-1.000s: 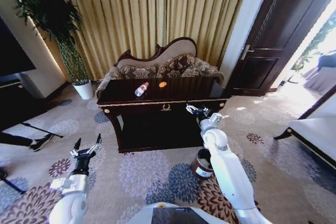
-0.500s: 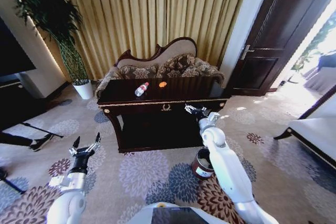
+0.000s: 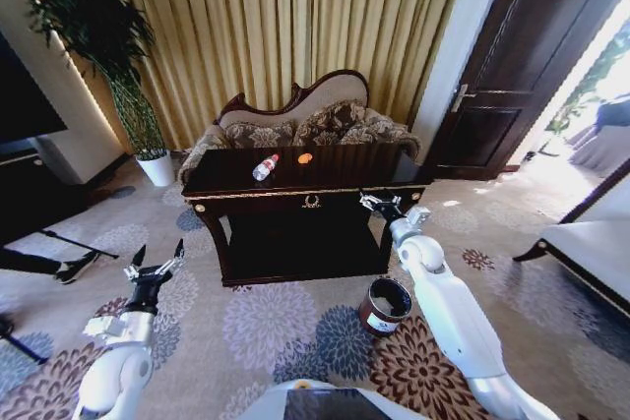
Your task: Move to the front of the table and place the trash on the table into the trash bin.
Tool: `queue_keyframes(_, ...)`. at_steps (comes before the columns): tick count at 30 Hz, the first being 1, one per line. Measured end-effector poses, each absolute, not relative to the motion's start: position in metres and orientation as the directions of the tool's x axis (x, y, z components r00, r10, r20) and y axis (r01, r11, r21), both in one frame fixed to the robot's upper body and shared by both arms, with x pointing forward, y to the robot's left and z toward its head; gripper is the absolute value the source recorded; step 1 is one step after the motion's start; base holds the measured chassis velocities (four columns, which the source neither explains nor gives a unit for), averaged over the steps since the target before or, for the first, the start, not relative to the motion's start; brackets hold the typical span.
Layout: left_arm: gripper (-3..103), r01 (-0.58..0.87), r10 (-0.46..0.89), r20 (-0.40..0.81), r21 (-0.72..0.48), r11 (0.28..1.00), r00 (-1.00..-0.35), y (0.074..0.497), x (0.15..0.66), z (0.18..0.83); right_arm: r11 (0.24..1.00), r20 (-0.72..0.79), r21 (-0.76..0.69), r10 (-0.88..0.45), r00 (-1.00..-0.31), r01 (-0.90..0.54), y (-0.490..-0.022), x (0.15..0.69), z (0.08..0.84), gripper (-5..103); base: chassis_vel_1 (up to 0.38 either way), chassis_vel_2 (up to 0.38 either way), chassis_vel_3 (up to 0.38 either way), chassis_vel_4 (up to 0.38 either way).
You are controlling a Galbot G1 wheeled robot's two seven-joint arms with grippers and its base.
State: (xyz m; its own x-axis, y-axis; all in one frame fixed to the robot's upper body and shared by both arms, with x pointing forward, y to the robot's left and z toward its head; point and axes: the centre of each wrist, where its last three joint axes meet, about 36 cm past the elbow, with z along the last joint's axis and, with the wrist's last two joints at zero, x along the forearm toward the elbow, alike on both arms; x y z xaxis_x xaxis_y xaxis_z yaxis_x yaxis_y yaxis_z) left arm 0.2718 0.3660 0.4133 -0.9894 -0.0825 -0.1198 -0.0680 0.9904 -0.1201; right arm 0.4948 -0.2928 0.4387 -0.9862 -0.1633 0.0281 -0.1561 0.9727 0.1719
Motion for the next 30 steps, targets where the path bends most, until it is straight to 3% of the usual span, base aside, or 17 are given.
queue_keyframes(8,100,-0.090,-0.104,-0.114,-0.125,0.988,-0.988,0.366,0.275,0.420,0.974,0.034,0.161,-0.168,-0.985,-0.161,-0.284,0.493,0.434,100,0.000,0.000,0.000,0.000)
queue_keyframes(25,100,-0.216,-0.201,0.140,-0.106,0.971,-0.970,0.370,0.294,0.510,0.980,0.046,0.148,-0.142,-0.989,-0.134,-0.293,0.489,0.430,100,0.000,0.000,0.000,0.000)
queue_keyframes(30,100,-0.229,-0.215,0.153,-0.082,0.970,-0.965,0.371,0.293,0.520,0.980,0.044,0.145,-0.143,-0.989,-0.135,-0.292,0.490,0.430,100,0.000,0.000,0.000,0.000)
